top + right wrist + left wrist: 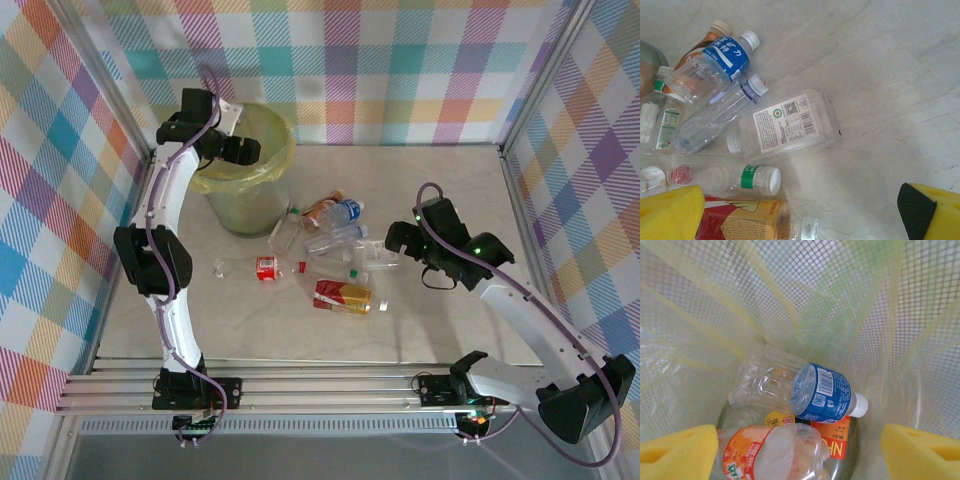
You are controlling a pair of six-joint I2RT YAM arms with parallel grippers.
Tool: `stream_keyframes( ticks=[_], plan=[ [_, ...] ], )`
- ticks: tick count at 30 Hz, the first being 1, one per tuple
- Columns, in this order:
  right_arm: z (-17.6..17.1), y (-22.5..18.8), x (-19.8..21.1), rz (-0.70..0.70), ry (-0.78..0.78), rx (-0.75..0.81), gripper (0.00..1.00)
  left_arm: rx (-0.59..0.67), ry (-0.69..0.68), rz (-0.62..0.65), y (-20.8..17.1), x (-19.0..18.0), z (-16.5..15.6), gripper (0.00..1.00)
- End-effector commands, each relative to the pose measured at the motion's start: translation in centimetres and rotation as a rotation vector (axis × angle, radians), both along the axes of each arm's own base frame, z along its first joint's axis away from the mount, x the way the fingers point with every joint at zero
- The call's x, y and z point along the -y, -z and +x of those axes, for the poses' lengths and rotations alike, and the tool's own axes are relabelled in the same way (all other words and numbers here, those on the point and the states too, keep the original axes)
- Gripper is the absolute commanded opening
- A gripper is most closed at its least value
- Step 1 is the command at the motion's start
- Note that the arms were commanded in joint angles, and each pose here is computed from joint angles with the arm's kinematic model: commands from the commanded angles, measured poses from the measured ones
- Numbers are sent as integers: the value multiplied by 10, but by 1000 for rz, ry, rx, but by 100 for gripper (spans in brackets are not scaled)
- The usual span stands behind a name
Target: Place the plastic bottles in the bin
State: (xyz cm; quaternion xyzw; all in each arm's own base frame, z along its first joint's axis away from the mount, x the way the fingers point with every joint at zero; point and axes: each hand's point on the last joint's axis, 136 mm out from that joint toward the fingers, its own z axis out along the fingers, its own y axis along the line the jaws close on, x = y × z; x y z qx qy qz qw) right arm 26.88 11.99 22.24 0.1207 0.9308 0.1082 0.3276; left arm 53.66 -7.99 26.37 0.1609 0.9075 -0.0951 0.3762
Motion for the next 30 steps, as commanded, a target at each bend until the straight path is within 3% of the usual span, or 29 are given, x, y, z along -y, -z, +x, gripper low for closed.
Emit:
stream_keyframes(
  ticks=[1, 4, 11, 15, 20, 25, 30],
  plan=[
    [3, -7, 2, -12, -13, 38, 100, 180, -49, -71, -87, -2, -16, 91],
    [5, -9, 0, -16, -29, 51, 100, 229, -100, -119, -118, -5, -30, 100],
    [8, -11, 2, -50, -46, 68, 100, 334, -335, -230, -168, -33, -73, 100],
    [7, -9, 3, -68, -55, 65, 100, 362, -498, -352, -172, -50, -109, 100],
    [7, -5, 3, -80, -68, 53, 100, 383, -709, -555, -139, -70, -162, 100],
    [7, -3, 4, -97, -78, 35, 100, 372, -907, -675, -76, -89, -221, 100],
    [8, 0, 1, -92, -88, 32, 100, 234, -1017, -734, -3, -90, -257, 100]
  ],
)
